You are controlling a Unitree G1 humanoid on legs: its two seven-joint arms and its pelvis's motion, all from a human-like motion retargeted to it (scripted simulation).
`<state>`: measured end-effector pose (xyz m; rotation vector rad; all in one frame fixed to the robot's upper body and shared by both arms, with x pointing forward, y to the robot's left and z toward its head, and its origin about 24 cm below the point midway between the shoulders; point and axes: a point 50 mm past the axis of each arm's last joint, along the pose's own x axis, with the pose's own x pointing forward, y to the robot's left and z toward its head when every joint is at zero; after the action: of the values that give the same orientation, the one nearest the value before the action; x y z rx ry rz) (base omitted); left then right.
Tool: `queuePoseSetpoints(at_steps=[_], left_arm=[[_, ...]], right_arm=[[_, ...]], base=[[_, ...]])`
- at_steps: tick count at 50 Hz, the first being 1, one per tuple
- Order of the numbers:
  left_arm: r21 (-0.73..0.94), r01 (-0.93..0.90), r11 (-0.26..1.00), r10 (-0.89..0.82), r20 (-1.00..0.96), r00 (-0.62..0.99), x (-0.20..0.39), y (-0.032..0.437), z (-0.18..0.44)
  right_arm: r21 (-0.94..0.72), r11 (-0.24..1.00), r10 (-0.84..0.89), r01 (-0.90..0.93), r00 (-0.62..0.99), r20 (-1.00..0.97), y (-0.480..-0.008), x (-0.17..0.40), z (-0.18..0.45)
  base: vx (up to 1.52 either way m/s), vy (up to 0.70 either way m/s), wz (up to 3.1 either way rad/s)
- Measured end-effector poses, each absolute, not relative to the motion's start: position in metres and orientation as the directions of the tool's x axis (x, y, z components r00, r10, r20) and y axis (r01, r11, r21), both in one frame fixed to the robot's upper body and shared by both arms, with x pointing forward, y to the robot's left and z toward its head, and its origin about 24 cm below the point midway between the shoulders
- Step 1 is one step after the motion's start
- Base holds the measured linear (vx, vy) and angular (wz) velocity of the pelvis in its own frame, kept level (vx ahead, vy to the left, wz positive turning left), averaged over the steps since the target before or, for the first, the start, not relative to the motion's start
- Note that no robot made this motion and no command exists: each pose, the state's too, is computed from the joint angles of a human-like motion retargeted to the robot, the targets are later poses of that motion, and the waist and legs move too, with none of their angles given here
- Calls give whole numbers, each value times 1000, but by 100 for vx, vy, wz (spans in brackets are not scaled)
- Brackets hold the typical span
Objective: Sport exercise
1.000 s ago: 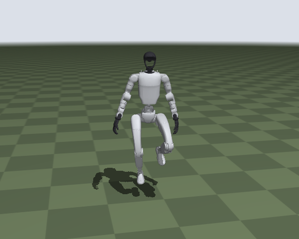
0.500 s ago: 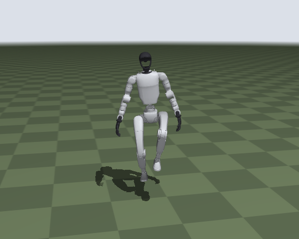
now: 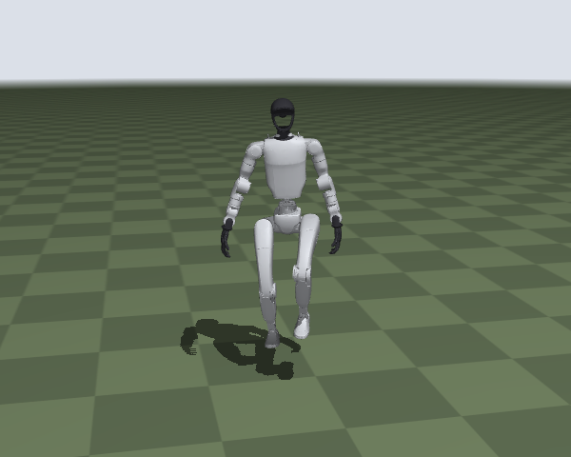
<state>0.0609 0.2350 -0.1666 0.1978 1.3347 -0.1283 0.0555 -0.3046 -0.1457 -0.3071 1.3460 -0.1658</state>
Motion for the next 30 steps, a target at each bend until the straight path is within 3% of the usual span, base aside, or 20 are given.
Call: queuePoseSetpoints(at_steps=[20,30], left_arm=[[140,99,985,116,-970,213,52,249,-165],[123,63,990,106,-968,230,58,234,-169]], right_arm=[[-274,953,-236,-133,243,-941,-295,52,-149],[-273,944,-219,-186,265,-939,-282,55,-153]], base=[[3,3,-20],[10,8,1]])
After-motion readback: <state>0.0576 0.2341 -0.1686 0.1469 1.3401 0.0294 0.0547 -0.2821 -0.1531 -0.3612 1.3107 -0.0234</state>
